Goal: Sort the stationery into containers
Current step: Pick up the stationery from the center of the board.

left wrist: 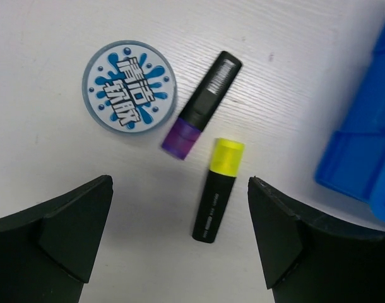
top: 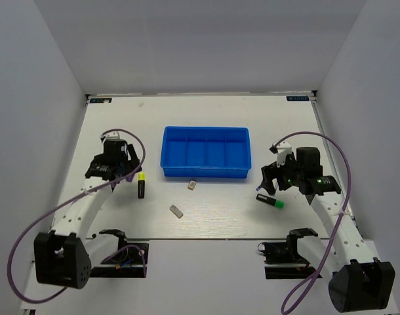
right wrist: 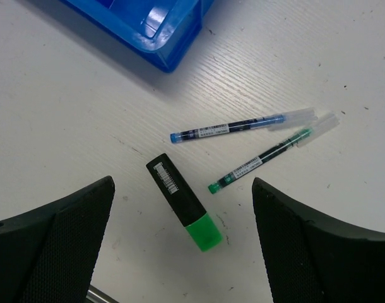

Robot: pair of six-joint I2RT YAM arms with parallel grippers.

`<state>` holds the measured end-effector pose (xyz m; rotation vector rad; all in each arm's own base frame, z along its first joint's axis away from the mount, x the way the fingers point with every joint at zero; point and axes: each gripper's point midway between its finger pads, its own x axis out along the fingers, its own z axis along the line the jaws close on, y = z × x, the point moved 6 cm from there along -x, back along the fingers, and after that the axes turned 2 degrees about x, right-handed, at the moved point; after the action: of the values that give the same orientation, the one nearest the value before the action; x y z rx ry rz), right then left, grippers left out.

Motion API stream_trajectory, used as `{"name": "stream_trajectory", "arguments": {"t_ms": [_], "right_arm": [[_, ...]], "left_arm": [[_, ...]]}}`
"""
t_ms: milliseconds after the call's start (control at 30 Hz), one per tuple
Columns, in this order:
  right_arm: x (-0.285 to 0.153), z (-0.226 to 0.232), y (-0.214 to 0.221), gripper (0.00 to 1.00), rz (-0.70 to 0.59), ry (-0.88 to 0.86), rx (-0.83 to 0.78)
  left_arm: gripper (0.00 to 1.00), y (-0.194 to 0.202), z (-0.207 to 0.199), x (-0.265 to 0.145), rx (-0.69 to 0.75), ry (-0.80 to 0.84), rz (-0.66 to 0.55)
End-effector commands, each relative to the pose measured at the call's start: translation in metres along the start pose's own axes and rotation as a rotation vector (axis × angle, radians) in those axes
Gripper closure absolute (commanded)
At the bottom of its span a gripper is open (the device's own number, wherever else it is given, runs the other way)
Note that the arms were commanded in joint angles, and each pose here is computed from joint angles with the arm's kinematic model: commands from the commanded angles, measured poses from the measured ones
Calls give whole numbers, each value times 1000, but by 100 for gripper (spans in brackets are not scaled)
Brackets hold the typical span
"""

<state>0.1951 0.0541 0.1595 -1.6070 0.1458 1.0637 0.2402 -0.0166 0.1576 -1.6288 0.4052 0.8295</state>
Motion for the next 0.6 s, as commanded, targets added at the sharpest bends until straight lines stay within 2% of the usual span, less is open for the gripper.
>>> {"name": "stream_trajectory", "arguments": {"t_ms": [0,433,567], "right_arm": [[-6,7,-15,9,-37,-59,-14],[-9,10,-14,9,-26,-80,-9],[-8,11,-14,9,-20,-85,-8]], "left_arm": [[3,-11,14,8,40,-137,14],[4,-12,27,63,6,-196,117],[7,-16,30,77,-28,-178,102]]}}
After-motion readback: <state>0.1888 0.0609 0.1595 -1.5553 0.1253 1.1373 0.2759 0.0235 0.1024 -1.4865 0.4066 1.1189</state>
